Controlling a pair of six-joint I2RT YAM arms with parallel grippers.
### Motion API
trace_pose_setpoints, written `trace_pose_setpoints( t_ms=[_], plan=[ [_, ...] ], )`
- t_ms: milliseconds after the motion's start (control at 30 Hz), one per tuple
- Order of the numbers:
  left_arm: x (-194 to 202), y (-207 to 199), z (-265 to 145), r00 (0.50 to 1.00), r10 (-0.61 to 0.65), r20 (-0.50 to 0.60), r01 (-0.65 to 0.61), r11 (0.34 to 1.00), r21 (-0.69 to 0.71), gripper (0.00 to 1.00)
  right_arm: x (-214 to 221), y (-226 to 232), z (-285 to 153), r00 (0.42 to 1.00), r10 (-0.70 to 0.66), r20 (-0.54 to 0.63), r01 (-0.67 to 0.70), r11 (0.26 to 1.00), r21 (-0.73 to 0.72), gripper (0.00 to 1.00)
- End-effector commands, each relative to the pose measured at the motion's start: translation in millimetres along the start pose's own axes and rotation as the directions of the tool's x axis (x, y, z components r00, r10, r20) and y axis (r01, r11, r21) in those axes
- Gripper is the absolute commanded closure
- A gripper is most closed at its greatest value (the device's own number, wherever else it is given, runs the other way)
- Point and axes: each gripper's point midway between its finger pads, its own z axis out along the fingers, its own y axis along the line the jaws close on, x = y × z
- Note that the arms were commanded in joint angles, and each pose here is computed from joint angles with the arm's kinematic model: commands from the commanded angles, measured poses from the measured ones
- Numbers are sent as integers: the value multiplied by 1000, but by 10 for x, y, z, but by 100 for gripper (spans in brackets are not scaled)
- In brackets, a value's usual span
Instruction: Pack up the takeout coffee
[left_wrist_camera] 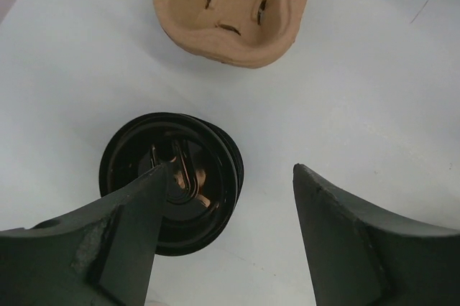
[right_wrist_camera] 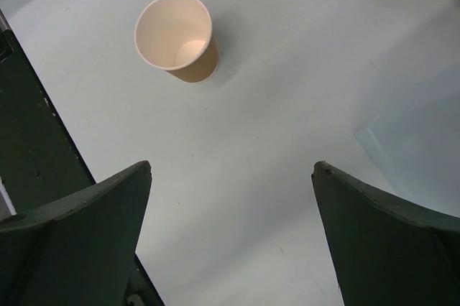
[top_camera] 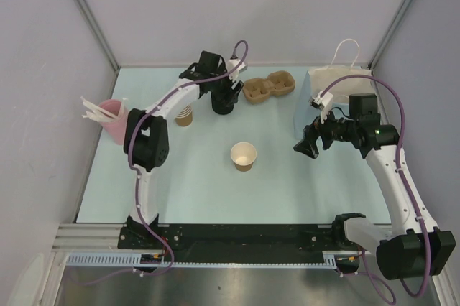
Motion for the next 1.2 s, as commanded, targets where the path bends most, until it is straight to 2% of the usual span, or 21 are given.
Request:
trace_pose_setpoints(
  t_ms=[0, 267, 467, 733, 1167],
  plan=[
    [-40, 96, 14, 1000, -26, -11, 25, 999, -33, 27, 8, -29, 22, 1000, -19, -2, 19, 1000, 7, 0],
    [25, 139, 99, 999, -21, -24, 20, 999, -46, 34, 24, -33, 37, 1000, -20, -9, 20, 1000, 6, 0],
    [59, 150, 132, 999, -18, -30, 16, 999, -45, 46, 47, -41, 58, 1000, -18, -20, 18, 1000, 6, 0],
    [96, 148, 170, 999, -13, -38, 11, 999, -44, 52, 51, -39, 75, 999, -26, -25, 26, 1000, 7, 0],
    [38, 203, 112, 1000, 3, -29, -5, 997, -74, 69, 60, -36, 85, 999, -25, -30, 25, 1000, 5, 0]
  ],
)
